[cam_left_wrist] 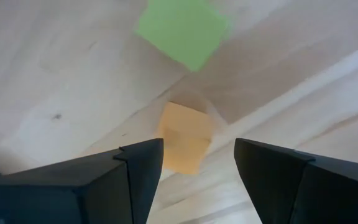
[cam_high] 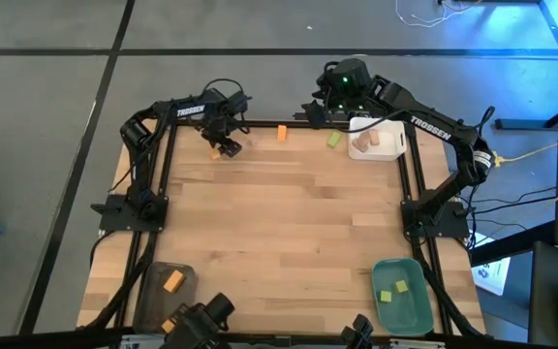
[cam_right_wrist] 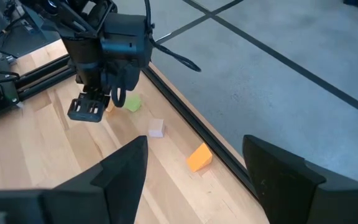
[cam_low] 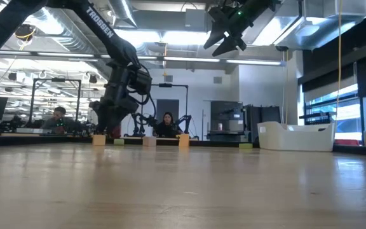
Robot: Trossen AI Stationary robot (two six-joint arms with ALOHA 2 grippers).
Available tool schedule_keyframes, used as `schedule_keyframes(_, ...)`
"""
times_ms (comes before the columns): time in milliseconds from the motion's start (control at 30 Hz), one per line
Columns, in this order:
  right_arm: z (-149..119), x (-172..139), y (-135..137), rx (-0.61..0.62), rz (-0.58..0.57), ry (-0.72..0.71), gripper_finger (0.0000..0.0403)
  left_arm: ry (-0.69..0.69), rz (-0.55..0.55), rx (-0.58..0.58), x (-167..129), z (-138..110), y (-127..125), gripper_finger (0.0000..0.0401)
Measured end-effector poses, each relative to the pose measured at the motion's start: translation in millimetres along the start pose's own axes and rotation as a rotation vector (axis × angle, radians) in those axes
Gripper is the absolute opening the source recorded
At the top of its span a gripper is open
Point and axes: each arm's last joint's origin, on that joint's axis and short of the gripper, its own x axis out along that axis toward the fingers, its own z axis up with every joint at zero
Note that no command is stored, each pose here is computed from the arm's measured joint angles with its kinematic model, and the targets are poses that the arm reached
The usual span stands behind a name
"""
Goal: Sort & place blocks by color
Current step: Put the left yellow block into the black bin
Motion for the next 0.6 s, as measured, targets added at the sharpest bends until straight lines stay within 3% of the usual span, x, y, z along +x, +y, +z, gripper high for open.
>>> schedule_keyframes(200,0.1,-0.2,0.1,-0.002,0.001,-0.001,0.0262,-0.005,0.084,0.034,-0.1,0.1,1.5,0.0195)
schedule_keyframes(467,0.1,-0.2,0.1,-0.001,0.001,0.000,0.0262,0.016,0.059,0.036,9.2,-4.3,0.9,0.0195)
schedule_keyframes(600,0.1,-0.2,0.0,-0.001,0.001,-0.001,0.0262,0.019,0.109,0.046,11.3,-5.7,-0.6,0.0195)
